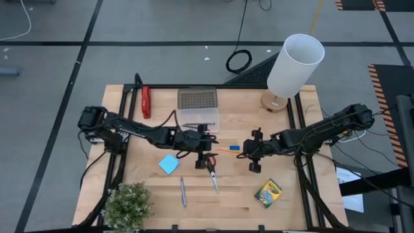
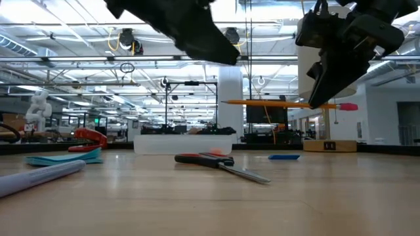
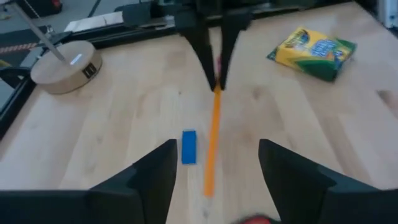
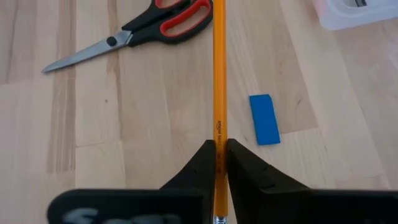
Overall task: Pack school essentials
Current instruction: Put the orange pencil into the black supply box
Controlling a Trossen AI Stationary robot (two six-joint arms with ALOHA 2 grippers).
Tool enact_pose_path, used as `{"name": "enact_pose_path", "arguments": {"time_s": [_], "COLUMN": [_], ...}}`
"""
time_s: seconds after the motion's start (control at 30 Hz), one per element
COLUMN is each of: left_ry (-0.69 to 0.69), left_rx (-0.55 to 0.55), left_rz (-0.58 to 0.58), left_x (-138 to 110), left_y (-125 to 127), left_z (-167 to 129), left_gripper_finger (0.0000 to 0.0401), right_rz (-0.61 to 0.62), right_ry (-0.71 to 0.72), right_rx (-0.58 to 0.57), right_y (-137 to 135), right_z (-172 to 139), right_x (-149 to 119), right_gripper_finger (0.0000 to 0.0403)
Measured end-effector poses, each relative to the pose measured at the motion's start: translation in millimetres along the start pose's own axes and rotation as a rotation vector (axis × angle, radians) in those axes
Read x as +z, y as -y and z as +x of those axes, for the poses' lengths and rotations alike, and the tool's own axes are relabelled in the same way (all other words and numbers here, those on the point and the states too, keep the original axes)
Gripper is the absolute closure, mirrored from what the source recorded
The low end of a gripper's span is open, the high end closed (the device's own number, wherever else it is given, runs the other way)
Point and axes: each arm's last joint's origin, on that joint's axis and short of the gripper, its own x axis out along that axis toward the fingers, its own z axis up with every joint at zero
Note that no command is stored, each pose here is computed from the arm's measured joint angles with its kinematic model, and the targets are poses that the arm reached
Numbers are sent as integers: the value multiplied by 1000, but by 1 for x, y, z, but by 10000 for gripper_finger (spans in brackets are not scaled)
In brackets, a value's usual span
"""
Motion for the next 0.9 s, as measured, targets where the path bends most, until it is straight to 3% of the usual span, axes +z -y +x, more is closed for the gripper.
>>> {"name": "enact_pose_path", "arguments": {"time_s": [0.4, 0.9], "left_ry": [-83, -160], "left_rx": [-54, -20], "left_rz": [6, -5], "left_x": [-15, -23], "left_y": [-7, -16], "left_z": [47, 57], "left_gripper_finger": [183, 199], "right_rz": [-6, -20], "right_ry": [27, 55], "right_rx": [-19, -10], "right_y": [0, -1], "right_z": [0, 0], "right_x": [2, 5], "right_gripper_finger": [381, 381]}}
